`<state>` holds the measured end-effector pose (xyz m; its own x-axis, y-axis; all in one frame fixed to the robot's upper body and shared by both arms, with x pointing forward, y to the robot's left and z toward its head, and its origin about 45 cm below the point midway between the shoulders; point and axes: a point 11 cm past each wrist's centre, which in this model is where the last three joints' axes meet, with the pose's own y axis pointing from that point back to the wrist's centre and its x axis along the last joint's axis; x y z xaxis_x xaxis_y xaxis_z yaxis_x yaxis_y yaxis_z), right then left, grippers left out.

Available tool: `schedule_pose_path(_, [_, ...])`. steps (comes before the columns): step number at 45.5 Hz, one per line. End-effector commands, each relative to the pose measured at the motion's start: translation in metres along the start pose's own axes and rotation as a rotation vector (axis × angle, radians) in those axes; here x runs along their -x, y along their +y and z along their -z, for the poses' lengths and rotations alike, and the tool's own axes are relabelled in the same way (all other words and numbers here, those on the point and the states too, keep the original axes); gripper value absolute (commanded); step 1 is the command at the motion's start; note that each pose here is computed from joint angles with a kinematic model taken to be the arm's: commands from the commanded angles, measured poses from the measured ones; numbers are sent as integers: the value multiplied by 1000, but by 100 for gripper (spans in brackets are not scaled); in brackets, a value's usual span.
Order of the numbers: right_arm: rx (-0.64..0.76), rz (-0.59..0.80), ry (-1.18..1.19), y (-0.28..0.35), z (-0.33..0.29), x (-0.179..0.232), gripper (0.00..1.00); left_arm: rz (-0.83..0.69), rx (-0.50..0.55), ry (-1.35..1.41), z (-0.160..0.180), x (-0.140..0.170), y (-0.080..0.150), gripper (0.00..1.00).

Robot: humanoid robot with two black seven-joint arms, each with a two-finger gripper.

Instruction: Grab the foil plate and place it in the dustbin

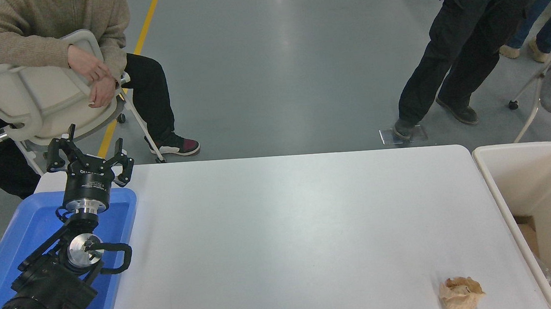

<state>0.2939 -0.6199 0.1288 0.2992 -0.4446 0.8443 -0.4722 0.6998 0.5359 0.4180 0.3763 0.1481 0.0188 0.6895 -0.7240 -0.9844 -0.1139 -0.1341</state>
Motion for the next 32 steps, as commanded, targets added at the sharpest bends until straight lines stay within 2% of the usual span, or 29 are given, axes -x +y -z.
schedule_pose_path(1, [-17, 101, -10, 17, 11, -14, 80, 0, 0, 0, 0, 0, 0, 99])
schedule_pose_path(4, [-25, 119, 30, 24, 17, -22, 89, 0, 0, 0, 0, 0, 0, 99])
schedule_pose_path(6, [-34, 131, 50, 31, 24, -30, 100, 0, 0, 0, 0, 0, 0, 99])
schedule_pose_path(24, [-143, 339, 169, 105, 88, -38, 100, 0, 0, 0, 0, 0, 0, 99])
schedule_pose_path(29, [-190, 450, 214, 137, 110, -43, 100, 0, 0, 0, 0, 0, 0, 99])
schedule_pose_path(32, [-246, 594, 258, 170, 134, -59, 100, 0, 0, 0, 0, 0, 0, 99])
